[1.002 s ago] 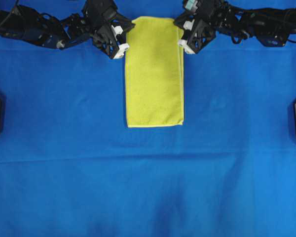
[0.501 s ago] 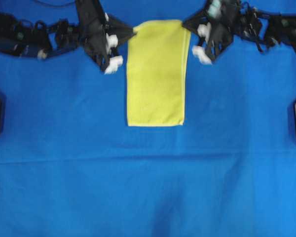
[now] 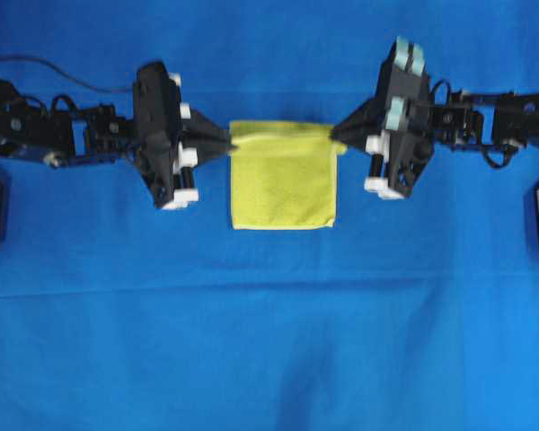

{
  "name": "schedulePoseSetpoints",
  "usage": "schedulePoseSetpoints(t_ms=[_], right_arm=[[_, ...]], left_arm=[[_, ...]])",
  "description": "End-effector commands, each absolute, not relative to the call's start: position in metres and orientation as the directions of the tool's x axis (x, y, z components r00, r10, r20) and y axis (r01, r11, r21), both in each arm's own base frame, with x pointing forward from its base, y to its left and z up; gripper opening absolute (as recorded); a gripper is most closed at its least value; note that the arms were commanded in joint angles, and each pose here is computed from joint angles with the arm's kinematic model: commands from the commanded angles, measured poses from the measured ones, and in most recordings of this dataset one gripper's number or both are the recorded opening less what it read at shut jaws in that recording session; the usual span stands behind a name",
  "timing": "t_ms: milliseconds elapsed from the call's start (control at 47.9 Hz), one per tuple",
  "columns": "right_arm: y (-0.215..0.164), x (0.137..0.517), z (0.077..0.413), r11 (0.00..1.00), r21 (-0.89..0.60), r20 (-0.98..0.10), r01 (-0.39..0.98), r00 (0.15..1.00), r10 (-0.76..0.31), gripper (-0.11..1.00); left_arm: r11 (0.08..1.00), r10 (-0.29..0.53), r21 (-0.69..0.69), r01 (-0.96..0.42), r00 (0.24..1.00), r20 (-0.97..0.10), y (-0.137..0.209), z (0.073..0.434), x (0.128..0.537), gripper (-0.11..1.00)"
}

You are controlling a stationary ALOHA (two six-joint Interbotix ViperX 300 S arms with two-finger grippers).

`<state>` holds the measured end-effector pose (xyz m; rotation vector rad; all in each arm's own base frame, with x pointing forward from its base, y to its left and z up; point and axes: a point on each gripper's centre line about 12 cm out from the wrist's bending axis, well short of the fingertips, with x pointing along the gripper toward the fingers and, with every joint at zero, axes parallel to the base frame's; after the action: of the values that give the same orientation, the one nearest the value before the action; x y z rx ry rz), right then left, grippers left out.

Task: Fold a vertical towel.
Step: 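Lift the far edge with both grippers and fold it toward the near edge, then lower the folded edge onto the towel and open both grippers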

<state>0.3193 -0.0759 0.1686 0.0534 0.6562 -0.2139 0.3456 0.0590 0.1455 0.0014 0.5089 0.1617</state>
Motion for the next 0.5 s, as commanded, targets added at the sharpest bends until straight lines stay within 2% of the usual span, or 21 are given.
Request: schedulePoseSetpoints(t_ms=[0,251,480], right_arm=[[-0.071,0.321,0.166,0.979,-0.009,-0.62,0.205,0.767,-0.167,0.05],[-0.059,0.329,0.139,0.986,-0.004,-0.66,0.167,0.74,-0.128,0.05],[-0.052,0.333,0.13,0.989,0.003,-0.668,0.148,0.736,-0.108,0.05]], left_arm=[[0.993,0.117,0.039,-0.112,0.87,-0.478,0.044,0.147,0.349,0.04],[0.996,0.087,0.024,-0.087,0.849,-0.521,0.032,0.118,0.355,0.04],[0.997,0.07,-0.002,-0.084,0.841,-0.536,0.025,0.096,0.364,0.04]])
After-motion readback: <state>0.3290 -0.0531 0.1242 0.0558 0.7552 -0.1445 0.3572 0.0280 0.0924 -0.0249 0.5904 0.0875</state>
